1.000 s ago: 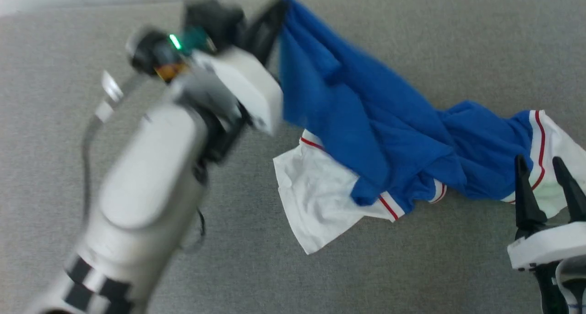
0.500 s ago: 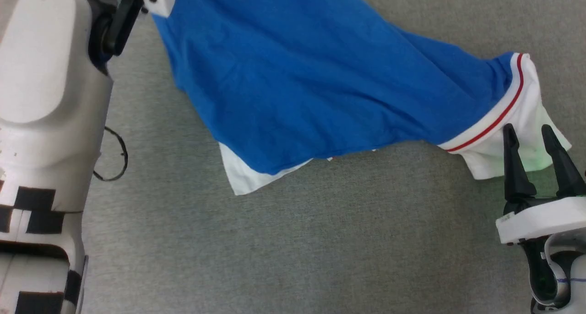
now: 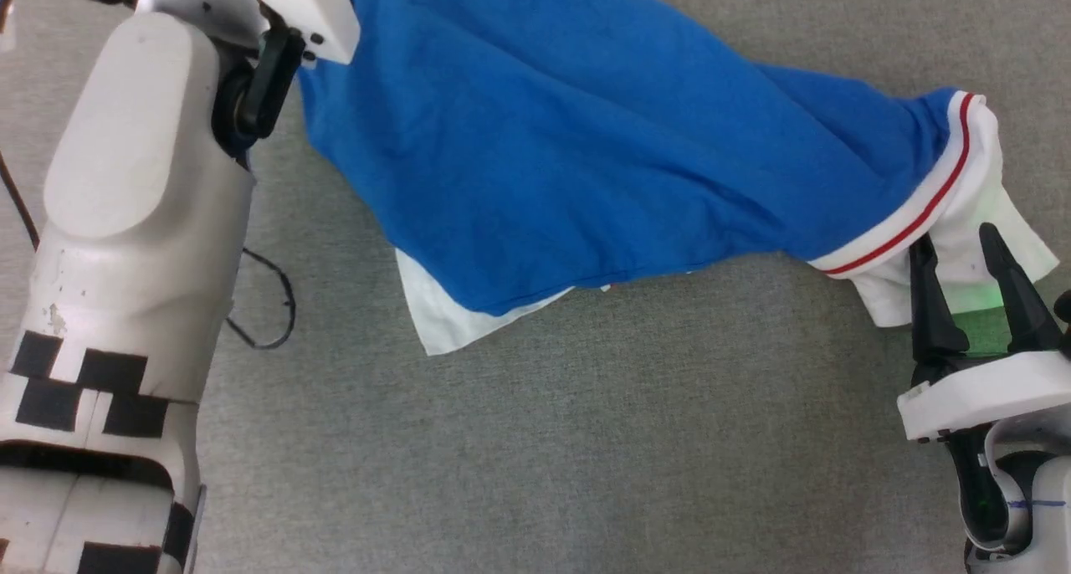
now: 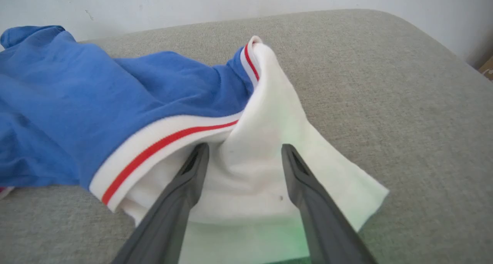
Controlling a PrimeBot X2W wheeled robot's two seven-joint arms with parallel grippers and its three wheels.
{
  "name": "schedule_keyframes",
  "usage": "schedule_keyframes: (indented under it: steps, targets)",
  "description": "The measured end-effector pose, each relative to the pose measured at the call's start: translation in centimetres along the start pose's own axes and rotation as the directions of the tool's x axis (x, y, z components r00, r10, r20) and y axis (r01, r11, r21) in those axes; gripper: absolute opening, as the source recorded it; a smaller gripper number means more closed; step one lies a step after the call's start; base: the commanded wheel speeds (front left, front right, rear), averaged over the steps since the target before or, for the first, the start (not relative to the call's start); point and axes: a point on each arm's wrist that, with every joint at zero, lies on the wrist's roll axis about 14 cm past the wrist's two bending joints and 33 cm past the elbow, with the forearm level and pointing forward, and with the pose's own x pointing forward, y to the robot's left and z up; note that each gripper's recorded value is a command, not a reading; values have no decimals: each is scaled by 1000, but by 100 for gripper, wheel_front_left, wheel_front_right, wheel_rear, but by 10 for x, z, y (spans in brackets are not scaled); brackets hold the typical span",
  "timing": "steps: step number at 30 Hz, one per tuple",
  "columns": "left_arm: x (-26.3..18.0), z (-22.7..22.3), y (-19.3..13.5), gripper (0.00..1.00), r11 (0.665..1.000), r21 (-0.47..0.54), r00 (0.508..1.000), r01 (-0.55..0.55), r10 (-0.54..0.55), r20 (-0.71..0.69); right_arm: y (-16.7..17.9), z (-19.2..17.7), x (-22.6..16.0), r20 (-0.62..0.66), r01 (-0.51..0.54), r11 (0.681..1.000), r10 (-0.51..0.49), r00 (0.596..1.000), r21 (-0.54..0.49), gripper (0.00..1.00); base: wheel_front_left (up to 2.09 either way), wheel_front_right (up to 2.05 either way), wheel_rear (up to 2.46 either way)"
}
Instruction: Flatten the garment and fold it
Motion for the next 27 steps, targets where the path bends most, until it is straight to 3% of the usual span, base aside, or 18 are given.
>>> schedule_keyframes:
  steps: [5, 10, 19, 27]
  targets:
    - [-26, 42, -7, 100, 999, -45, 986, 6, 1, 164, 8, 14, -7, 26, -24, 1000, 24, 999, -1, 100, 0, 0, 0]
    - [-75, 55, -10, 100, 998, -56, 965, -25, 38, 258, 14, 22, -22, 34, -44, 999, 44, 998, -3, 100, 0, 0, 0]
    - [-191, 30, -9, 100, 978, -64, 940, -197, 207, 270, 19, 40, -55, 66, -67, 998, 67, 996, -5, 100, 0, 0, 0]
    - [-269, -7, -25, 100, 935, -142, 921, -325, 347, 177, 22, 48, -77, 90, -85, 996, 84, 992, 0, 100, 0, 0, 0]
